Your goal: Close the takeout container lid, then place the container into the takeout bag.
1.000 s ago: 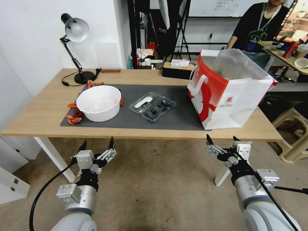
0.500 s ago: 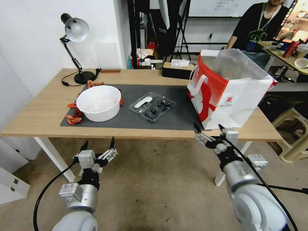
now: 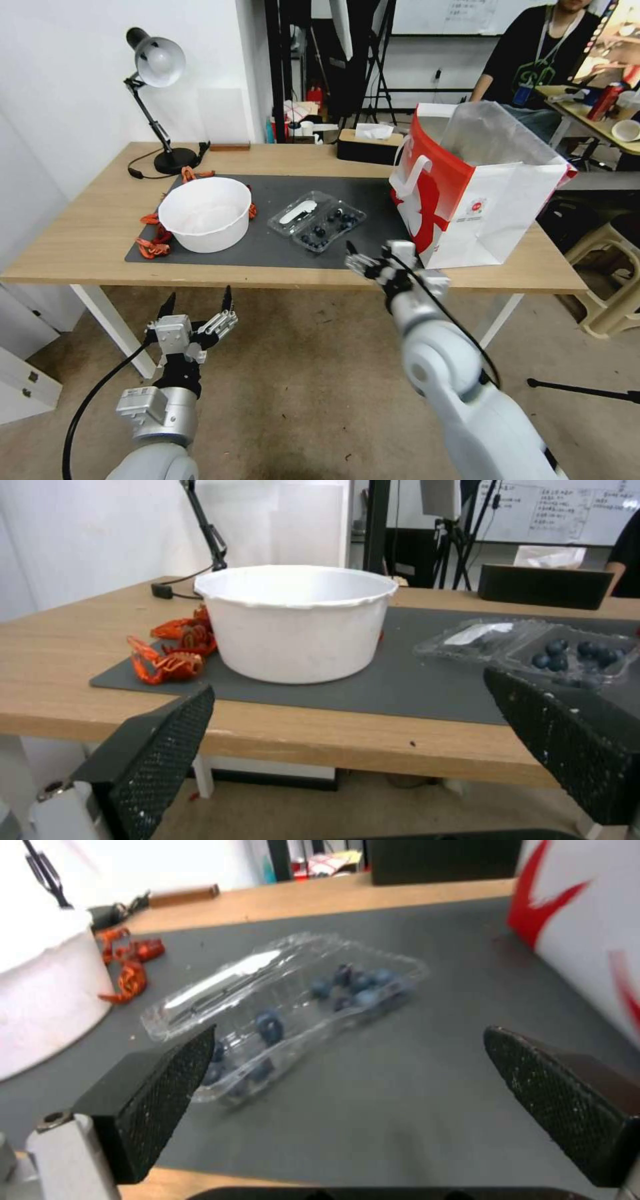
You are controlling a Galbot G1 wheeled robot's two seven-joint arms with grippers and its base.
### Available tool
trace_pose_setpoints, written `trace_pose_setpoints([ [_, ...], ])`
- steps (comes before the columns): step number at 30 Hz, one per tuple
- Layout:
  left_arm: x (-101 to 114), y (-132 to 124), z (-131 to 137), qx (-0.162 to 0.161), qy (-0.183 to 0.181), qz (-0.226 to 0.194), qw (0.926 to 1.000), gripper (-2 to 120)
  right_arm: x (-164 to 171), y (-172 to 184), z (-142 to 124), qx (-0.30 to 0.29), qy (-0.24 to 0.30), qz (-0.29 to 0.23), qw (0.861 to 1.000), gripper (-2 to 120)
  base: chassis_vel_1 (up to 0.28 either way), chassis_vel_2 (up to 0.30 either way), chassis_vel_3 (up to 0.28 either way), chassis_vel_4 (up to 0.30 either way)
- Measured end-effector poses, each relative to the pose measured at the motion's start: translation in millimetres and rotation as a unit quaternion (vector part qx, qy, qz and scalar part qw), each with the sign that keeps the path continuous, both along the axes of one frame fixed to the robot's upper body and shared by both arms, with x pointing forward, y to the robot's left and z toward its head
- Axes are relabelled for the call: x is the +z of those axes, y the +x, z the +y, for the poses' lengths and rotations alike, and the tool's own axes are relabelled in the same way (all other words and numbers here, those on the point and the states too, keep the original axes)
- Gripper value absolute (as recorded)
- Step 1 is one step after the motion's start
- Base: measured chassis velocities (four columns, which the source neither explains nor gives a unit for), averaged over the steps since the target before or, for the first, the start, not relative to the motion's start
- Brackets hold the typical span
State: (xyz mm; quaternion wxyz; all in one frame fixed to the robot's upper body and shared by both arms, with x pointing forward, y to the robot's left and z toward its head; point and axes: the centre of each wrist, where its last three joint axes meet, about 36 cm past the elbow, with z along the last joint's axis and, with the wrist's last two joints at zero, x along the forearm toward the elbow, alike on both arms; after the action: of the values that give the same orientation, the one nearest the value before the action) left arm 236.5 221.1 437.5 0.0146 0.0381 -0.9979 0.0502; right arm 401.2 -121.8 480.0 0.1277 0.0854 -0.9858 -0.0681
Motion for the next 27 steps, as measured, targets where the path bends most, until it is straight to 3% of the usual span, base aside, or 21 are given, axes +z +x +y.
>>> trace_pose_setpoints([
  [5, -4, -1, 1, 0.004, 0.004, 0.0, 1.0, 100, -3, 23, 30, -0.002, -0.032, 0.024, 0.999, 100, 0.0, 0.0, 0.0, 0.0],
  [13, -10, -1, 2, 0.007, 0.005, 0.002, 1.0, 100, 0, 48, 58, -0.017, -0.057, 0.055, 0.997, 100, 0.0, 0.0, 0.0, 0.0],
  [27, -14, 2, 3, 0.01, 0.004, 0.0, 0.9999, 100, 1, 61, 65, -0.034, -0.066, 0.088, 0.993, 100, 0.0, 0.0, 0.0, 0.0],
])
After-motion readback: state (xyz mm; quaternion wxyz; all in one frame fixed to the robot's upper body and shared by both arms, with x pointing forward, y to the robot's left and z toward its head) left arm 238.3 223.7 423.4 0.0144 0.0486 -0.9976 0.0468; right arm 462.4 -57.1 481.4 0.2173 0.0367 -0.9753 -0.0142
